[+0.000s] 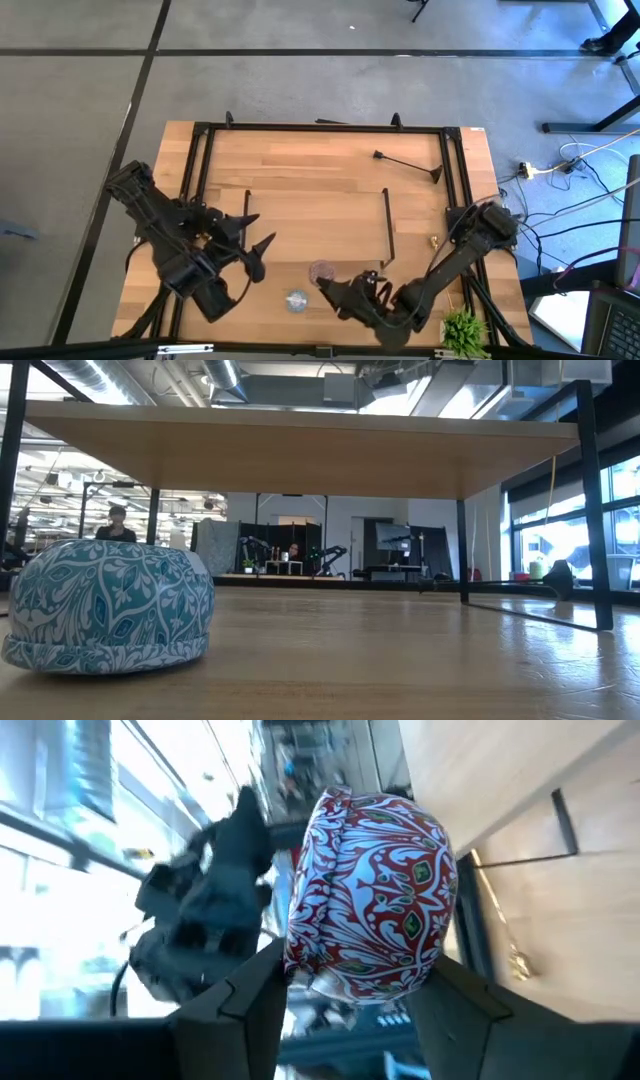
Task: Pick & Place candle stick holders
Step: Put the red scented candle on the shelf
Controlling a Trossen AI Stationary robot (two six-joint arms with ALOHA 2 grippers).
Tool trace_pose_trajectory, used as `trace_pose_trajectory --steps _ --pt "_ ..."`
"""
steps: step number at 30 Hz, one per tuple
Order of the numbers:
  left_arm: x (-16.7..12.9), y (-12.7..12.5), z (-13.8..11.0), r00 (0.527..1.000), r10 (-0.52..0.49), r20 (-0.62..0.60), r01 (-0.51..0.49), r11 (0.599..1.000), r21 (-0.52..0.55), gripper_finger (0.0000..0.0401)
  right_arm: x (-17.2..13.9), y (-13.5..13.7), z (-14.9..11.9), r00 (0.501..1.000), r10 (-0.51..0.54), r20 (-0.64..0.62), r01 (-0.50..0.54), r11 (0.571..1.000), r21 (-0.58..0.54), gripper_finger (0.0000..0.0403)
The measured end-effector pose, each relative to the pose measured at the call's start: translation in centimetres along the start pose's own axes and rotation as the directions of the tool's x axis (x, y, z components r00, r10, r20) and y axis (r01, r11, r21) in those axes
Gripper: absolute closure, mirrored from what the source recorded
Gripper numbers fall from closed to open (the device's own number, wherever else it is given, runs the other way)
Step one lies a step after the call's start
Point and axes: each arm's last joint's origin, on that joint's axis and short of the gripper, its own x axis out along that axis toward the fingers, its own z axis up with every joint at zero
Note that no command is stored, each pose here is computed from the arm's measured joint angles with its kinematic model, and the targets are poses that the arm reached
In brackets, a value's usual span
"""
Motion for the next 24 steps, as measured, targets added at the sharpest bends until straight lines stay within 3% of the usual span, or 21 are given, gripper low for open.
trace_pose_trajectory --steps 5,10,14,24 --pt "-1.1 -0.5 2.5 0.996 -0.041 0.076 0.031 0.991 0.129 0.0107 1.6 0.2 -2.1 0.997 0.034 0.076 -0.035 0.999 0.009 0.0226" --pt "-2.0 -0.7 5.2 0.993 -0.067 0.095 0.042 0.969 0.242 0.0107 3.6 1.0 -2.7 0.987 0.053 0.150 -0.044 0.997 -0.059 0.0226" --pt "-2.9 -0.8 6.9 0.991 -0.095 0.096 0.067 0.963 0.263 0.0107 4.8 0.5 -2.3 0.983 0.042 0.178 -0.026 0.995 -0.094 0.0226" --pt "-4.7 -0.6 8.2 0.982 -0.154 0.108 0.108 0.932 0.347 0.0107 6.6 -2.8 -2.0 0.981 0.020 0.192 -0.019 1.000 -0.005 0.0226"
